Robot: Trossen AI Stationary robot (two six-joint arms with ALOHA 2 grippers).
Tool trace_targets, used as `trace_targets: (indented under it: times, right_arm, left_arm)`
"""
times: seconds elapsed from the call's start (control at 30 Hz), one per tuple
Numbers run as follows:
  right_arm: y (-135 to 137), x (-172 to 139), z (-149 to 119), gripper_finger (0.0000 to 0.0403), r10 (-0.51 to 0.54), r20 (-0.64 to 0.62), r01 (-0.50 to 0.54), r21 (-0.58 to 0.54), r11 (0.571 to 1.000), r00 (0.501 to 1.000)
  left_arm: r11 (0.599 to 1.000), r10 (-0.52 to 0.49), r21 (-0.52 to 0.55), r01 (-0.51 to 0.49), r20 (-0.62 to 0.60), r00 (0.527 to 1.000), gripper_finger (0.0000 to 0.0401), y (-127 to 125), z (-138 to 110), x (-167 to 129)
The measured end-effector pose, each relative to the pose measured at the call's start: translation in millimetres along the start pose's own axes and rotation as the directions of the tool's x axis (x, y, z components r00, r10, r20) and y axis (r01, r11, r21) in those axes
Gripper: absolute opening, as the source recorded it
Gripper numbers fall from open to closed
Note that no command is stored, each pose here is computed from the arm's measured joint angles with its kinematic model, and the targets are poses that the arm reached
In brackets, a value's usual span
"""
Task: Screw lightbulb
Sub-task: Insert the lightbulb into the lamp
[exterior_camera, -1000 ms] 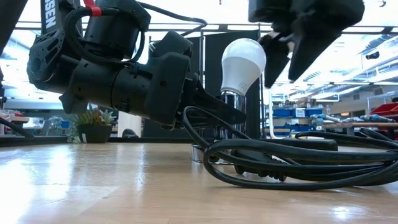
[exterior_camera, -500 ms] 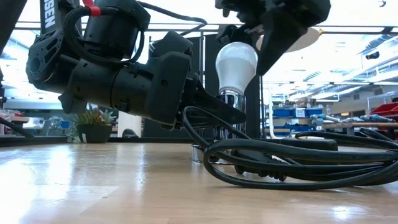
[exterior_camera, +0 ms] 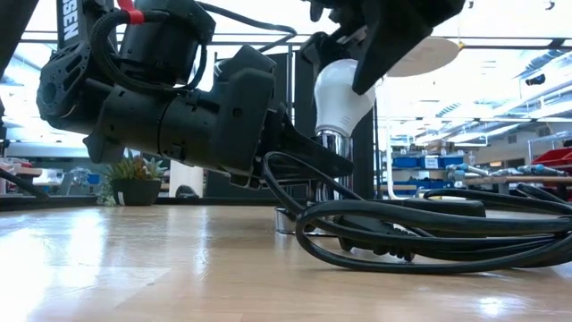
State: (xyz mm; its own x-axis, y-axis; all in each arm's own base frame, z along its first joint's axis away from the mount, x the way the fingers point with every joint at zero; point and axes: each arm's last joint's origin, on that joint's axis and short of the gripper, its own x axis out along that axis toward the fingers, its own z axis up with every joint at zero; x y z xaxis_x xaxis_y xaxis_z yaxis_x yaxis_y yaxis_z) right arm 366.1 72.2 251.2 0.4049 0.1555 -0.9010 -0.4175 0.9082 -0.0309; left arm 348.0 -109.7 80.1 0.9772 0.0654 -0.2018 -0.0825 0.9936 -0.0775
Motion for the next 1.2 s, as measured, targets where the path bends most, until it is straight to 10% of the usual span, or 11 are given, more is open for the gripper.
trace_targets:
  times: [0.43,0.77,1.2]
  right_arm:
    - [0,21,-5,0.0342,0.012,-0.019,-0.013,-0.028,1.000,1.000]
    - [-1,21,-4,0.0257,0.024,0.004,-0.024,-0.032,0.999,1.000]
    - [-5,-4,19,0.0272,0.024,0.003,-0.024,0.007,1.000,1.000]
  left_arm:
    - [1.000,-0.007,-0.005,0.007,-0.001,1.000,0.0190,-1,0,0]
    - [1.000,-0.009,0.000,0.009,-0.001,1.000,0.0190,-1,0,0]
    - [0.994,0.037,-0.099,-0.036,0.009,0.999,0.0190,-1,0,0]
